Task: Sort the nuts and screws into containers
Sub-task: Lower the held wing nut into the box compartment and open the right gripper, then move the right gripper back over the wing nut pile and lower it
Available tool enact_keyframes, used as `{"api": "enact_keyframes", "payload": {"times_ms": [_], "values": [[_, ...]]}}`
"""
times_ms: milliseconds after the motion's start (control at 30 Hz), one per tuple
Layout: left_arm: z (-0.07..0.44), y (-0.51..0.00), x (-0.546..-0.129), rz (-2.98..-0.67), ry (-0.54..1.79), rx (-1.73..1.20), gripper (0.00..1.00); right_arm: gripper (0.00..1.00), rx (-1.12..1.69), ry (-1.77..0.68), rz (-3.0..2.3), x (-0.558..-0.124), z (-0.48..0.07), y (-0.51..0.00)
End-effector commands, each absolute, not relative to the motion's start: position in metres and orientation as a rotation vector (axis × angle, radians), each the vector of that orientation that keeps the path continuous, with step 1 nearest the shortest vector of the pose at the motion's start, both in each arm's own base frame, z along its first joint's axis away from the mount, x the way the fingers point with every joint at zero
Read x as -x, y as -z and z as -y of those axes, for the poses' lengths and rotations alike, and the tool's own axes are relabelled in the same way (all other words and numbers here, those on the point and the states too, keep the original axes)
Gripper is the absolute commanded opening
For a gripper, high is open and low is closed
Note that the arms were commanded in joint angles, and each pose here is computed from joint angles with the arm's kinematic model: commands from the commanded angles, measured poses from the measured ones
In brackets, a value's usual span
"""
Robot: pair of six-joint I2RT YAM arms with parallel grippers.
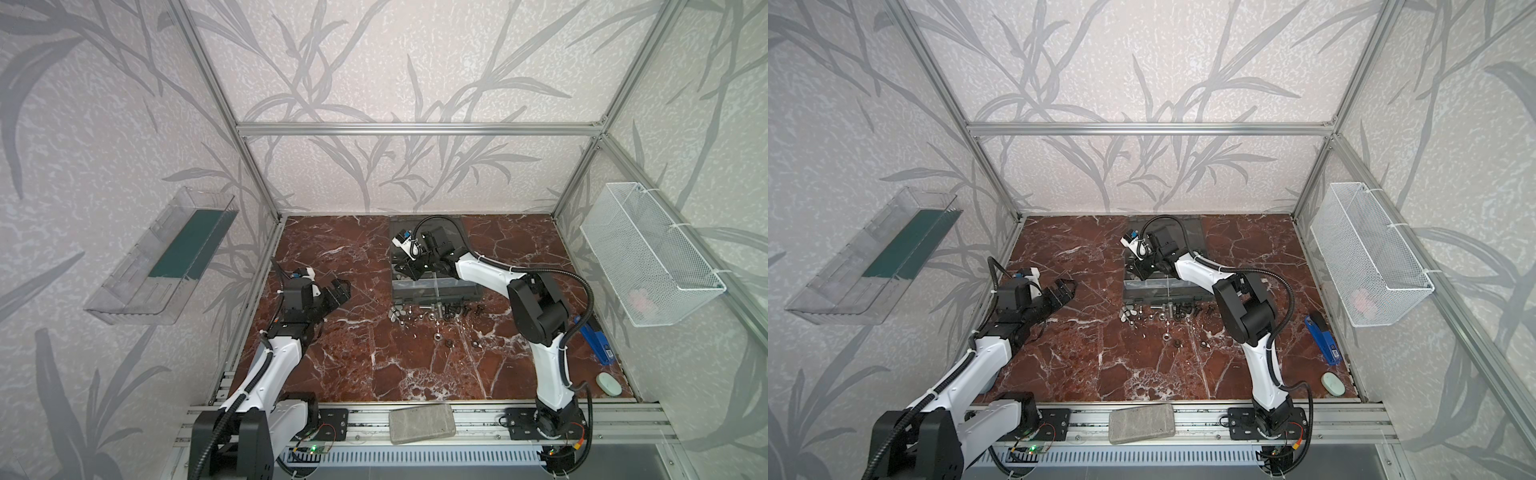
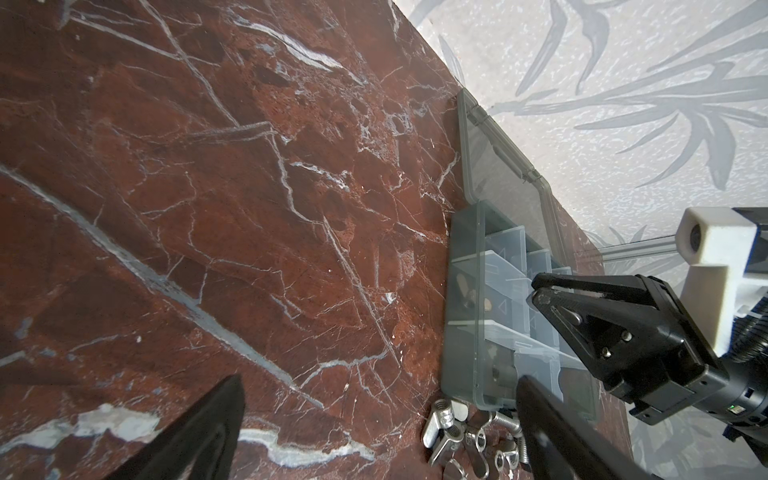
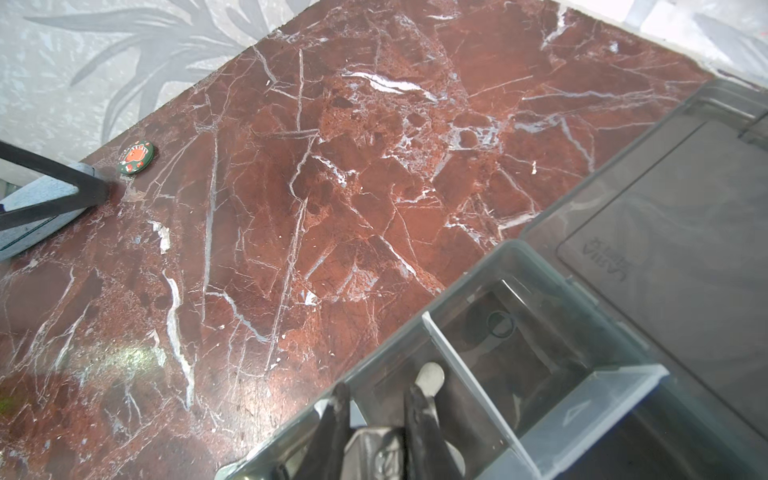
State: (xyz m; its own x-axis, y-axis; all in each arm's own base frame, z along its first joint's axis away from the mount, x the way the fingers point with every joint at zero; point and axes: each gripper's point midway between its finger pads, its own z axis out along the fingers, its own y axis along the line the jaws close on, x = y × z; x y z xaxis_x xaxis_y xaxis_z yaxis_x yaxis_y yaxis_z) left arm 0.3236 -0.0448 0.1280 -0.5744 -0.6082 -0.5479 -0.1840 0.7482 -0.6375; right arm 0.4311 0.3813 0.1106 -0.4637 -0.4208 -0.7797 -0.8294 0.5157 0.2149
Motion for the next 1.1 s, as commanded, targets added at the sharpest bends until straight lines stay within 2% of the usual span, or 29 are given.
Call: {"api": "enact_keyframes", "payload": {"times_ms": [0, 67, 200, 433, 733, 900, 1067], "values": [[0.044, -0.128, -0.324, -2.140, 0.666, 0.583, 0.99, 0.08, 0.994, -0.777, -2.099, -0.438, -0.379, -0.108], [0.044, -0.128, -0.323, -2.139, 0.663, 0.583, 0.99, 0.12, 0.990, -0.781, -2.103, -0.439, -0.379, -0.108], [0.044, -0.130, -0.322, -2.136, 0.663, 0.581, 1.00, 0.32, 0.977, -0.765, -2.099, -0.441, -0.377, -0.110], [0.045, -0.131, -0.323, -2.133, 0.670, 0.580, 1.00, 0.47, 0.961, -0.773, -2.079, -0.442, -0.375, -0.119], [0.045, -0.134, -0.323, -2.124, 0.682, 0.593, 0.99, 0.49, 0.934, -0.834, -2.095, -0.413, -0.362, -0.152], [0.046, -0.133, -0.324, -2.128, 0.692, 0.595, 0.99, 0.50, 0.953, -0.803, -2.163, -0.374, -0.342, -0.153], [0.049, -0.131, -0.325, -2.133, 0.713, 0.594, 0.99, 0.52, 1.103, -0.789, -2.224, -0.325, -0.326, -0.139]]}}
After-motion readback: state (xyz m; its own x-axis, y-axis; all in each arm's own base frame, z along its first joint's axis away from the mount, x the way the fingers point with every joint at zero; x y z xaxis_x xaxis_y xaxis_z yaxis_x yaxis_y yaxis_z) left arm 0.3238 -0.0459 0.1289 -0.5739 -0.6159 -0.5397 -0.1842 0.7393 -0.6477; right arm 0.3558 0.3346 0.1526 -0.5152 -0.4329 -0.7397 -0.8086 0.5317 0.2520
